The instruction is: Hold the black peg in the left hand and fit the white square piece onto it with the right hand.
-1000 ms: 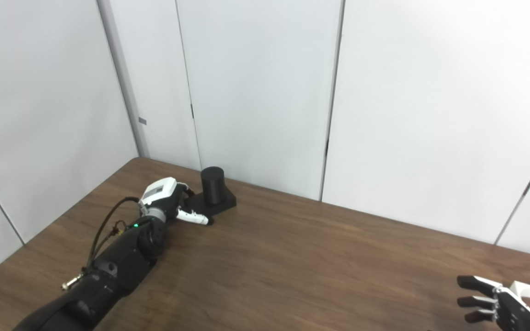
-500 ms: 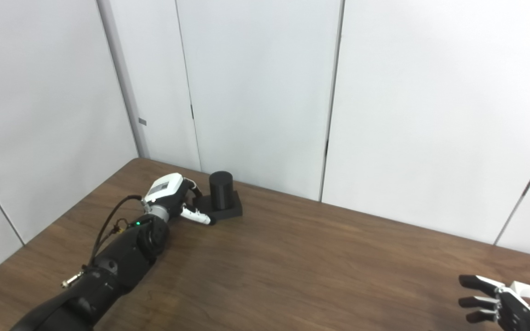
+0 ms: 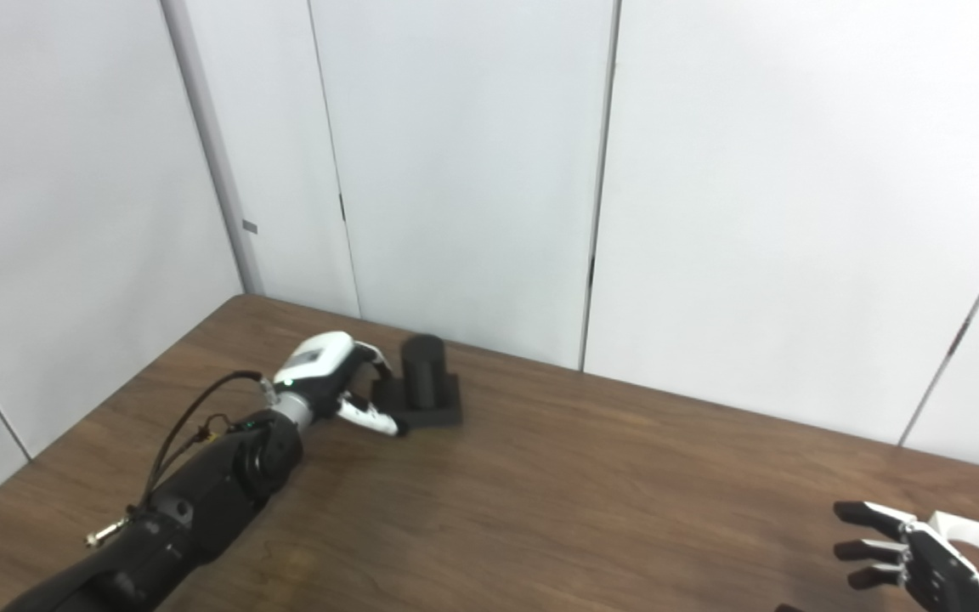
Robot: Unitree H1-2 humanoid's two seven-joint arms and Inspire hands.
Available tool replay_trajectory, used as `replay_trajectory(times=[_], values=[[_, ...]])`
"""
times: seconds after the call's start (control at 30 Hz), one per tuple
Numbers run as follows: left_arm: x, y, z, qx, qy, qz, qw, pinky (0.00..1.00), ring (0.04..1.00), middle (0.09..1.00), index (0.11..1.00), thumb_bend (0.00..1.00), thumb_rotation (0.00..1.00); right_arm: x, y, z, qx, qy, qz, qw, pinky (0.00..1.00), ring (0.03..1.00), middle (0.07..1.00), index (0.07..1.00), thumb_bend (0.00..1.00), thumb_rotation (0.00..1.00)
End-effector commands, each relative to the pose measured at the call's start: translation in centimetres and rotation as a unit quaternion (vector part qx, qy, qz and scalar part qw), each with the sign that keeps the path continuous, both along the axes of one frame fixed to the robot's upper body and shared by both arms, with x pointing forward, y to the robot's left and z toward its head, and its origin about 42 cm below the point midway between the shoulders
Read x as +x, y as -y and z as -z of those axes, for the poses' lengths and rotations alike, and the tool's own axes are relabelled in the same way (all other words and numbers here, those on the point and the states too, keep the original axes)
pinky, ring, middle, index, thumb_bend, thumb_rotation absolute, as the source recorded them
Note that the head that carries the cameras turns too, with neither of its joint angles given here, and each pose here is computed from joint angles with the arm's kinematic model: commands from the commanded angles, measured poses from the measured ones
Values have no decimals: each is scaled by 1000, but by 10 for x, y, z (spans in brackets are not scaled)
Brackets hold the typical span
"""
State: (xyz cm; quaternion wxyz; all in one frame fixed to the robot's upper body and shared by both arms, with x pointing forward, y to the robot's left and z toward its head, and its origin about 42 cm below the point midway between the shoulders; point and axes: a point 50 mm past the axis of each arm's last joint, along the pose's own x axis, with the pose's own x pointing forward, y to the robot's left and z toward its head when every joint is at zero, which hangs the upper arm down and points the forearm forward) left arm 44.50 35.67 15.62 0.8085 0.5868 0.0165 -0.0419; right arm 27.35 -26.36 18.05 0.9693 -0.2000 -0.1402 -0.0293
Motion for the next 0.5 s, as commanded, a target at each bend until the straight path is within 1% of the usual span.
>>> replay_trajectory(times=[0.0,0.07,0.17,0.33,0.47], values=[[-5,17,6,18,-15,59,998,931,943,865,485,524,58,6,-2,-14,12,36,-9,999,495,606,710,661,493,0],[-10,29,4,28,-11,95,995,921,942,874,485,524,61,7,-1,-13,21,33,-10,999,521,614,711,661,483,0],[-17,44,3,40,-8,131,991,907,934,884,485,524,64,8,-1,-12,20,30,-7,999,550,630,718,666,477,0],[-25,63,4,41,-6,179,983,911,949,894,484,524,70,7,-2,-12,18,23,1,1000,560,635,723,675,492,0],[-32,80,7,38,-18,227,973,938,950,891,485,523,68,8,-1,-10,18,25,1,1000,565,638,724,681,509,0]])
